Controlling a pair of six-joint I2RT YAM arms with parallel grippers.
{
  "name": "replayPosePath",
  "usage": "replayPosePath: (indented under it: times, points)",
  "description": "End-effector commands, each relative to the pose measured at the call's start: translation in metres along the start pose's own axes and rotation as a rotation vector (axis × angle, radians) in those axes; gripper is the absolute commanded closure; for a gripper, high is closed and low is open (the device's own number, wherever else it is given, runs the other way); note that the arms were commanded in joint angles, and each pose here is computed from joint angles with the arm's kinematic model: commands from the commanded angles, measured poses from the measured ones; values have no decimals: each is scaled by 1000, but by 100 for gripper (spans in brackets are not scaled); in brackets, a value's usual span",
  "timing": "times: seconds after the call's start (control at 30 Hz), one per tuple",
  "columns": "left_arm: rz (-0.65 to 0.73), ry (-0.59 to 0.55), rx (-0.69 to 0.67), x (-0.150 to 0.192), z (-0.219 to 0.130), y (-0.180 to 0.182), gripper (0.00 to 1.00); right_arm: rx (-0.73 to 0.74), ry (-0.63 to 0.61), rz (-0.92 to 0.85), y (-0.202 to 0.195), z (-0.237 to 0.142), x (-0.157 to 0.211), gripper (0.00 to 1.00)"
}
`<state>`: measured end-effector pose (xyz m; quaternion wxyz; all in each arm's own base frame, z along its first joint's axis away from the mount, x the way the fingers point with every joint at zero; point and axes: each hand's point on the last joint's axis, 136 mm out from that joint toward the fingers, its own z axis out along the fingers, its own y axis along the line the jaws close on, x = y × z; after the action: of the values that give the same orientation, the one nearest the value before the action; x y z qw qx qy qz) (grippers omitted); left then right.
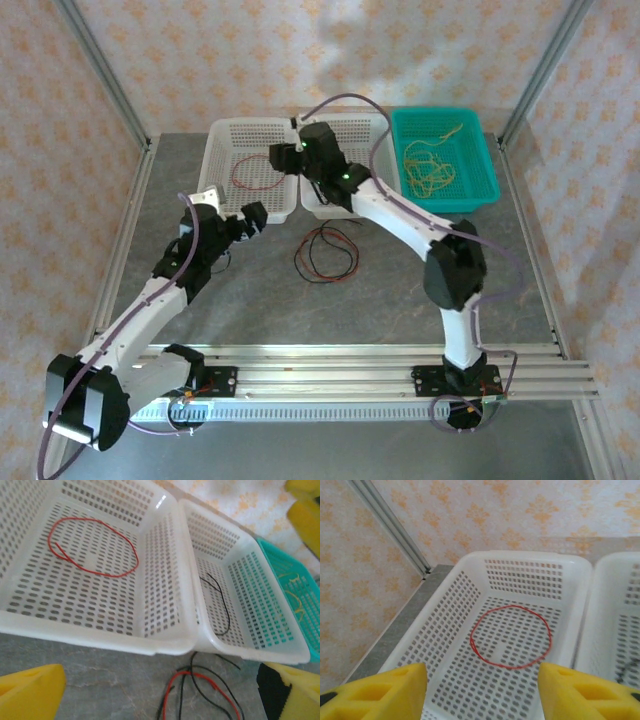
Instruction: Untangle the cables
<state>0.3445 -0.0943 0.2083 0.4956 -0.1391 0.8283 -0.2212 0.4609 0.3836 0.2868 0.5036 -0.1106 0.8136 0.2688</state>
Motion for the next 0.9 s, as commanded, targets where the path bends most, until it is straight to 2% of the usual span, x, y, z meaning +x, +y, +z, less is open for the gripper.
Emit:
replayPosePath:
  times: [0.0, 0.33, 0.43, 0.57, 0.73, 0.87]
  points:
    - [28, -2, -33, 11, 0, -3, 1, 32, -76, 33, -11, -30, -6, 38]
    - [108, 111, -2, 74, 19, -40, 1, 171, -40, 107, -69, -117, 66, 38]
    - [130, 160, 7, 97, 25, -48, 1, 251, 4, 141, -92, -135, 96, 43]
    - [136, 213, 17, 125, 32, -57, 4, 329, 76, 176, -118, -155, 140, 46]
    - [169, 268, -4, 153, 41, -60, 14, 410, 187, 207, -140, -168, 181, 50]
    - [162, 291, 8, 168, 47, -64, 24, 400, 299, 225, -149, -162, 204, 58]
